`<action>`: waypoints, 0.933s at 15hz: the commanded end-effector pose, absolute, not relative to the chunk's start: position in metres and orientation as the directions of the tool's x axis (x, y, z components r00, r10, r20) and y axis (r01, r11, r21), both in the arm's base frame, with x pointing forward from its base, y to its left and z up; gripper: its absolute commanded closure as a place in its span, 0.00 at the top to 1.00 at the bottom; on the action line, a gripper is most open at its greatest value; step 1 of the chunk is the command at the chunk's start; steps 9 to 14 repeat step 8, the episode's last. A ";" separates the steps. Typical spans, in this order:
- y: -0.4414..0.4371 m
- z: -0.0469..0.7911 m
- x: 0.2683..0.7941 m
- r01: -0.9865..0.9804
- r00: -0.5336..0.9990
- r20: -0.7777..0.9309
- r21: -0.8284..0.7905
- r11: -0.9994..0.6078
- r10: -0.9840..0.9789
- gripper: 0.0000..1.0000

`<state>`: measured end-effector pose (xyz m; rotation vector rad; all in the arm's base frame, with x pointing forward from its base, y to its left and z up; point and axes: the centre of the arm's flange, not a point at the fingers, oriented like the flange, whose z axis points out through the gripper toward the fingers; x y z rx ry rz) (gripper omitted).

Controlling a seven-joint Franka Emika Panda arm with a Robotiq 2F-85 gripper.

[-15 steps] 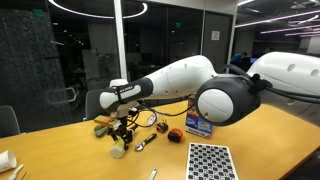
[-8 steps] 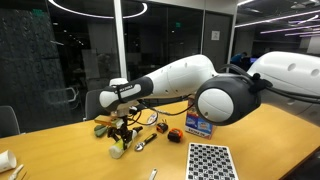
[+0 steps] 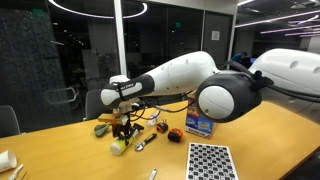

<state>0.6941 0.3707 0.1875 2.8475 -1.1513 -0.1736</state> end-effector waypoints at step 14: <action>0.324 0.302 0.713 -0.656 0.754 0.070 0.124 -0.744 -0.653 0.19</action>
